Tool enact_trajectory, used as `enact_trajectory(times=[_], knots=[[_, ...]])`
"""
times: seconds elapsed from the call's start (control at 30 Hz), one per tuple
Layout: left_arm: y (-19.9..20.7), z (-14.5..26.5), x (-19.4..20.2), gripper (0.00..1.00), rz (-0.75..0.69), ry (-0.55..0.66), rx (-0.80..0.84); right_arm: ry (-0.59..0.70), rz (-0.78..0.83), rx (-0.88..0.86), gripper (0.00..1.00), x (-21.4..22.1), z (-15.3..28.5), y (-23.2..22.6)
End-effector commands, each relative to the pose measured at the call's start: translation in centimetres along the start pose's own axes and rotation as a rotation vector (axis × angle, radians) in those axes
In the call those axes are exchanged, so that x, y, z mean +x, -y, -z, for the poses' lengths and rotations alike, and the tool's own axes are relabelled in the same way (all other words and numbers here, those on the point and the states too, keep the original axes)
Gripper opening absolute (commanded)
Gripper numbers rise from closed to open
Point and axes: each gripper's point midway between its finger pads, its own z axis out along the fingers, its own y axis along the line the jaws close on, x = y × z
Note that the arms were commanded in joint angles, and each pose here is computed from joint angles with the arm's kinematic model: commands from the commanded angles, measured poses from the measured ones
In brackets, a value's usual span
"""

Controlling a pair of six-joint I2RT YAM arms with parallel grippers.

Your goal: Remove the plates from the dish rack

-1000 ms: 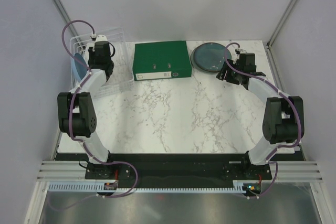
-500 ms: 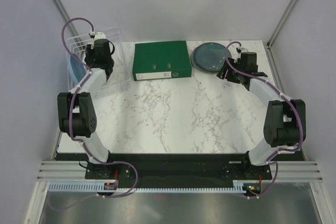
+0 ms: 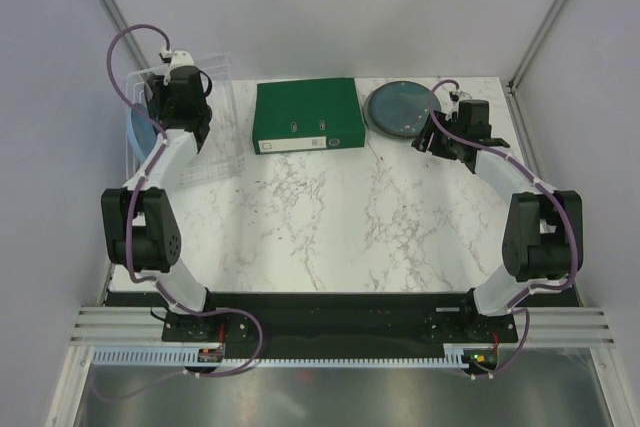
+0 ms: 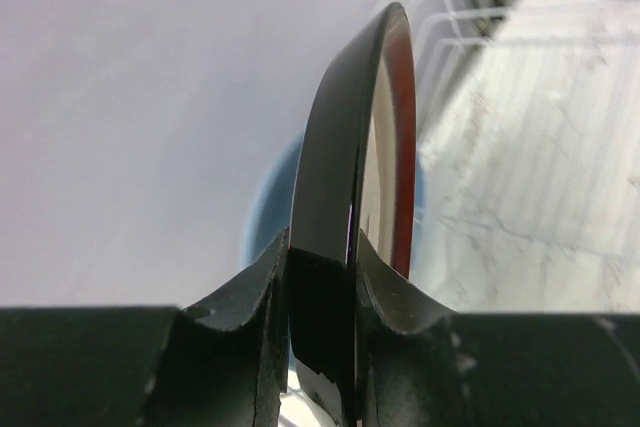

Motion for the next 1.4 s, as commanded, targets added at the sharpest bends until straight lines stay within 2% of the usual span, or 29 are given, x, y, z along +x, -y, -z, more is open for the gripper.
enact_trajectory(times=[0.0, 0.1, 0.17, 0.2, 0.27, 0.33, 0.47, 0.6, 0.8, 0.97, 1.13, 1.37], knots=[[-12.7, 3.5, -7.8, 0.02, 0.221, 0.145, -0.326, 0.045, 0.012, -0.045, 0.66, -1.3, 1.3, -1.4], [-12.6, 3.4, -7.3, 0.02, 0.202, 0.129, -0.336, 0.045, 0.007, -0.052, 0.66, -1.2, 1.5, -1.6], [-12.9, 3.9, -7.4, 0.02, 0.238, 0.142, -0.317, 0.054, 0.013, -0.053, 0.66, -1.4, 1.8, -1.7], [-12.3, 4.2, -7.4, 0.02, 0.219, 0.134, -0.262, 0.054, 0.012, -0.055, 0.66, -1.3, 1.9, -1.7], [-12.6, 5.7, -8.9, 0.02, 0.3, 0.183, -0.198, 0.059, 0.016, -0.063, 0.66, -1.5, 2.0, -1.9], [-10.4, 7.8, -10.4, 0.02, 0.302, 0.223, -0.08, 0.062, 0.016, -0.088, 0.66, -1.8, 2.0, -2.5], [-8.8, 11.9, -12.0, 0.02, 0.351, 0.259, 0.126, 0.081, 0.033, -0.162, 0.66, -2.4, 2.6, -4.6], [-5.3, 16.2, -13.0, 0.02, 0.437, 0.281, 0.444, 0.106, 0.034, -0.319, 0.66, -3.0, 3.5, -8.5], [-1.0, 21.4, -12.8, 0.02, 0.551, 0.254, 0.818, 0.096, 0.086, -0.588, 0.68, -2.7, 5.7, -15.7], [3.1, 25.5, -11.3, 0.02, 0.611, 0.177, 1.12, 0.083, 0.024, -0.79, 0.7, -2.4, 7.7, -20.2], [4.5, 27.8, -10.9, 0.02, 0.692, 0.15, 1.258, 0.06, 0.037, -0.924, 0.71, -0.9, 8.8, -24.2], [5.1, 29.6, -10.7, 0.02, 0.755, 0.139, 1.351, -0.005, 0.037, -0.965, 0.72, 1.8, 7.9, -26.5]])
